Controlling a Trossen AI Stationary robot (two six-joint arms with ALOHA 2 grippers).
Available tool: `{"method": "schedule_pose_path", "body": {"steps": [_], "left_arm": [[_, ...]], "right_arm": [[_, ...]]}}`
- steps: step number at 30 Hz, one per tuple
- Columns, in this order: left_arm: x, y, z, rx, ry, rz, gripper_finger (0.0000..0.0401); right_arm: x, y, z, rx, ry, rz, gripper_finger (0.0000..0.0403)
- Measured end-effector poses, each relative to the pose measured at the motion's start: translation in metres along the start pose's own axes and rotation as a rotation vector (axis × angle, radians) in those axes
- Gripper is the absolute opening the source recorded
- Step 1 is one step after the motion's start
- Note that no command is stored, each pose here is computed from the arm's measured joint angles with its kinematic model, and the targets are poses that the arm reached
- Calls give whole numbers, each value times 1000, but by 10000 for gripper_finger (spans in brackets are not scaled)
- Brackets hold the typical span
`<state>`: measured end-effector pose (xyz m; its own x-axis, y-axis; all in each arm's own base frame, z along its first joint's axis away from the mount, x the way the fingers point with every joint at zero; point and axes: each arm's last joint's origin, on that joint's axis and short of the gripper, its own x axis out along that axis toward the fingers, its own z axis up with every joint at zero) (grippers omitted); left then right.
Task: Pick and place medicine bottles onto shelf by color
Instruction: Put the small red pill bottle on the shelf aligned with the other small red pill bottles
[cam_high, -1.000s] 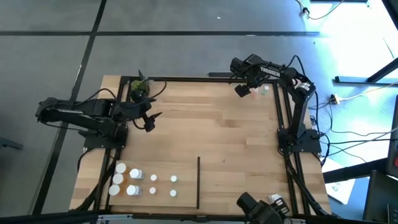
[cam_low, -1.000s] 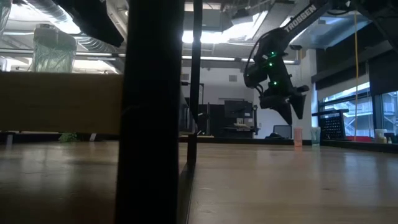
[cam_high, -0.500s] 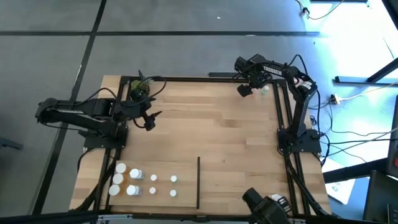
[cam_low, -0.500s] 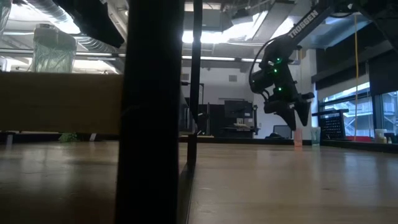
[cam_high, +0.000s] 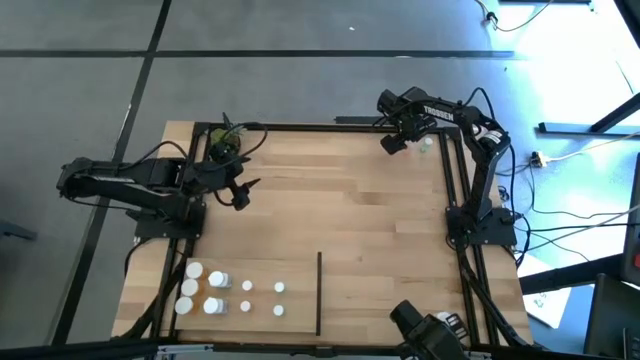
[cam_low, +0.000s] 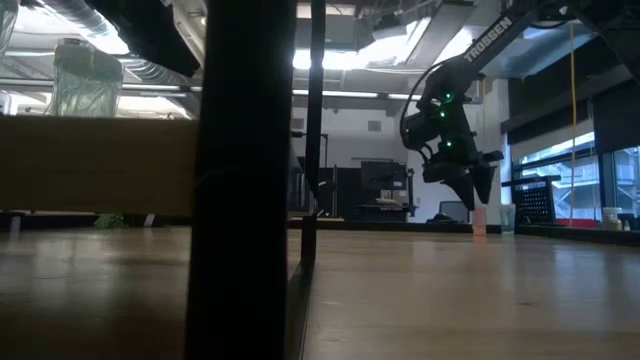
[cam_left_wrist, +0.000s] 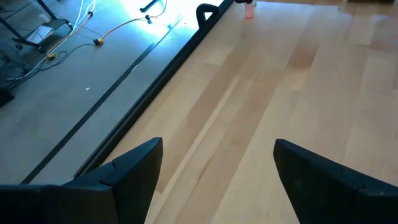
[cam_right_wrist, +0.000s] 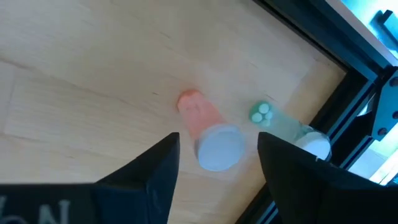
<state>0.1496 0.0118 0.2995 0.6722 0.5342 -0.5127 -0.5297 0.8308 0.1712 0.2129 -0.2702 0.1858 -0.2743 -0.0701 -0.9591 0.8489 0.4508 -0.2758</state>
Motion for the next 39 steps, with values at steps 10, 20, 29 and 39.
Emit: {"method": "schedule_pose_path", "body": {"steps": [10,20,29,39], "left_arm": [[0,0,0,-1,0,-3,301],[0,0,0,-1,1,-4,301],[0,0,0,0,1,-4,301],[0,0,0,0,1,-4,301]], "right_arm": [[1,-3,0,7,11,19,210],[18,-6,-4,-21,41,69,210],[18,-5,0,-12,1,75,209],[18,-5,0,-16,1,74,150]]}}
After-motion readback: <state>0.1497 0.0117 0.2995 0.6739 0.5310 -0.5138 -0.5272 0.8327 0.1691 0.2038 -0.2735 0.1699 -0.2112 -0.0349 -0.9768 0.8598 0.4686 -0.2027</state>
